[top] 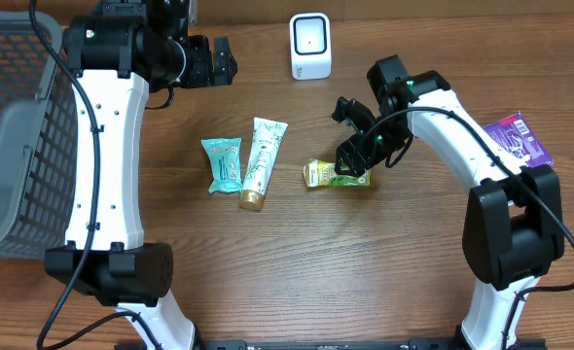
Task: Scan the item barcode
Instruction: 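Regrasp the lying drink box lengthwise with the right gripper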
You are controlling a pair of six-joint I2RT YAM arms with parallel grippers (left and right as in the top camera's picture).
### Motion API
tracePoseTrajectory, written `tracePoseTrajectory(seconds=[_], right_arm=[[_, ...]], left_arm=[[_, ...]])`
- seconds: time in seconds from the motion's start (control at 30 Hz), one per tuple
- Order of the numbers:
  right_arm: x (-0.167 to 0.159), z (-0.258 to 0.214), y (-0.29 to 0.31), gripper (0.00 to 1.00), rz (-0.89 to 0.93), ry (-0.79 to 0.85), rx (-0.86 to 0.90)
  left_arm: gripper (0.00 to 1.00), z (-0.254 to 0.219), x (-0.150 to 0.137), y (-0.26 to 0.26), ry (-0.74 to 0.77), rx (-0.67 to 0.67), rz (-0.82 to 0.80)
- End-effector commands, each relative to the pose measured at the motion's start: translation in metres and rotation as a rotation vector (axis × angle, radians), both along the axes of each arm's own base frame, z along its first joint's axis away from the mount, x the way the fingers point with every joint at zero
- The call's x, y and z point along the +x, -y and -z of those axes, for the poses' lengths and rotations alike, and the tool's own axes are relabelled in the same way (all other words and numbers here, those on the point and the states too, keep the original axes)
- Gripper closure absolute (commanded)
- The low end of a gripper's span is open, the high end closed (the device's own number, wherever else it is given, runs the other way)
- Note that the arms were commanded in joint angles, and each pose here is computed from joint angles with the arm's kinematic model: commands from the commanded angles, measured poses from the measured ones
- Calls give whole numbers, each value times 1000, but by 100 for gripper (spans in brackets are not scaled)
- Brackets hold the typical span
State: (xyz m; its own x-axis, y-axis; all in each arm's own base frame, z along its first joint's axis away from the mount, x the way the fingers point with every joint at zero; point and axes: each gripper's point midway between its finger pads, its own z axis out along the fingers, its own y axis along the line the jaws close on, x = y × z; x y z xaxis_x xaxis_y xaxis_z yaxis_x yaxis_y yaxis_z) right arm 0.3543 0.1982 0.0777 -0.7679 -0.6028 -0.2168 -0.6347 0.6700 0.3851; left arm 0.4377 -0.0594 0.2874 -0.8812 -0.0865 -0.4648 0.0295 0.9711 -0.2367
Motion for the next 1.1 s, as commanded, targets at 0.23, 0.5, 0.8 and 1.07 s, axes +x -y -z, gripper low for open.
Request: tracePoseTrajectory(seconds=[0.23,0.5,0.8,1.07], right_arm=[[-31,-3,-8,36,104,-194,31],[-2,16,27,5,222,-71,-182],[-23,33,16,6,5,-122,51],[-32,50,5,34,10,-144,148]], left_arm=[[1,-5,0,4,18,2,22],[0,-5,0,4,18,2,22],[0,-5,0,4,18,2,21],[0,-5,0,4,18,2,21]])
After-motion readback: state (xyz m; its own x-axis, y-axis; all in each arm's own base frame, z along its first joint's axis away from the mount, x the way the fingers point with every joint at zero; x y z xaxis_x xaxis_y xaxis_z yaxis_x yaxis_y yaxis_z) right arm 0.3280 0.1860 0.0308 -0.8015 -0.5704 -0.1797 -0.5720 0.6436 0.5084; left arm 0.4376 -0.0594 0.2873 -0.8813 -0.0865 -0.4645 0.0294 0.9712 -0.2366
